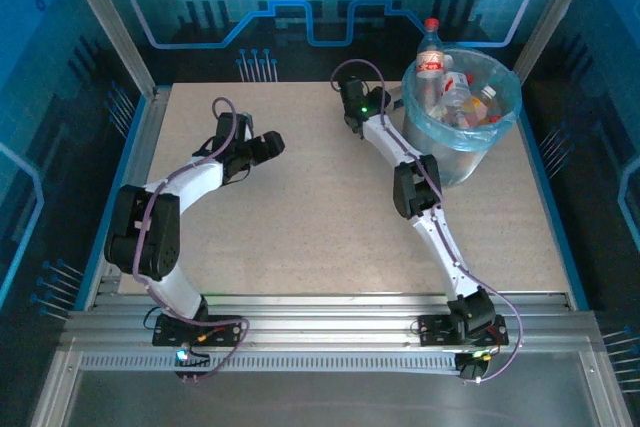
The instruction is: Put the plastic bottles in the bin
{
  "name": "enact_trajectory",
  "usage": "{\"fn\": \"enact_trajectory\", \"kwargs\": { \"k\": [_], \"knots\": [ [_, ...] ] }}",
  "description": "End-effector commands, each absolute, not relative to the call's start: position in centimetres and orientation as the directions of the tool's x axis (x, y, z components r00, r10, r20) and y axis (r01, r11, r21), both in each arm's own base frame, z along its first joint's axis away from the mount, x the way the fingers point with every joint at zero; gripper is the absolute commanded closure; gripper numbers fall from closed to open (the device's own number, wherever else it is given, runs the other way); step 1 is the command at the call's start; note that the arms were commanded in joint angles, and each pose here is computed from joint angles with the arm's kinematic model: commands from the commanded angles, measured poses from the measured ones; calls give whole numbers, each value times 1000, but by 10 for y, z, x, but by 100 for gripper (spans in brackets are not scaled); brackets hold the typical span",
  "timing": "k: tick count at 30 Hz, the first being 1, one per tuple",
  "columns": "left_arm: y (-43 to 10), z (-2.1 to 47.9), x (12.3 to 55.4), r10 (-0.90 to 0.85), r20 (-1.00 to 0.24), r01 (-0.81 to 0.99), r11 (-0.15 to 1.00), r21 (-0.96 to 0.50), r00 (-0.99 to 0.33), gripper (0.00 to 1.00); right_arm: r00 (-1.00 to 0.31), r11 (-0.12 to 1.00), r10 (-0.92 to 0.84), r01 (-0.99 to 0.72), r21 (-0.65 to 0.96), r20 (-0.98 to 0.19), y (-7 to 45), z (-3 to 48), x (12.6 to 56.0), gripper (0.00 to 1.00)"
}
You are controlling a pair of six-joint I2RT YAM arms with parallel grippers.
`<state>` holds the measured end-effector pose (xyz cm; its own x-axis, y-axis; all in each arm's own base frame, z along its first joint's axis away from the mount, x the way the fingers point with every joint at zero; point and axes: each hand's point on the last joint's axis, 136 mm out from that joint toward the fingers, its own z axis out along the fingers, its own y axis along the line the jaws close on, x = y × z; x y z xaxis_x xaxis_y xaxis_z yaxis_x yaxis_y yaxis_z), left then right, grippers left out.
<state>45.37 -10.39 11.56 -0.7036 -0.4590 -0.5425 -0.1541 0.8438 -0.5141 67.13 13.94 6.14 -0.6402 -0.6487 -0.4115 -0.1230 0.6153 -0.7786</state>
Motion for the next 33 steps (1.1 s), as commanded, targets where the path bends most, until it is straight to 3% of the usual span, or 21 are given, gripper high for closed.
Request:
{"fn": "enact_trajectory", "kwargs": {
  "k": [1,6,15,33],
  "knots": [
    [-105,117,460,-470,-534,-150,831,-535,-703,14,-651,577,-659,-114,-809,-378,132,52,673,43],
    [-105,118,460,-473,-533,-150,829,-538,-702,15,-650,578,-656,-107,-809,-384,132,59,671,49],
    [-105,121,458,-477,-535,-147,826,-545,-697,14,-670,576,-636,-81,-813,-383,132,70,660,45],
    [-104,118,457,-471,-536,-146,830,-538,-701,14,-708,583,-605,-83,-808,-364,114,60,653,55]
  ]
}}
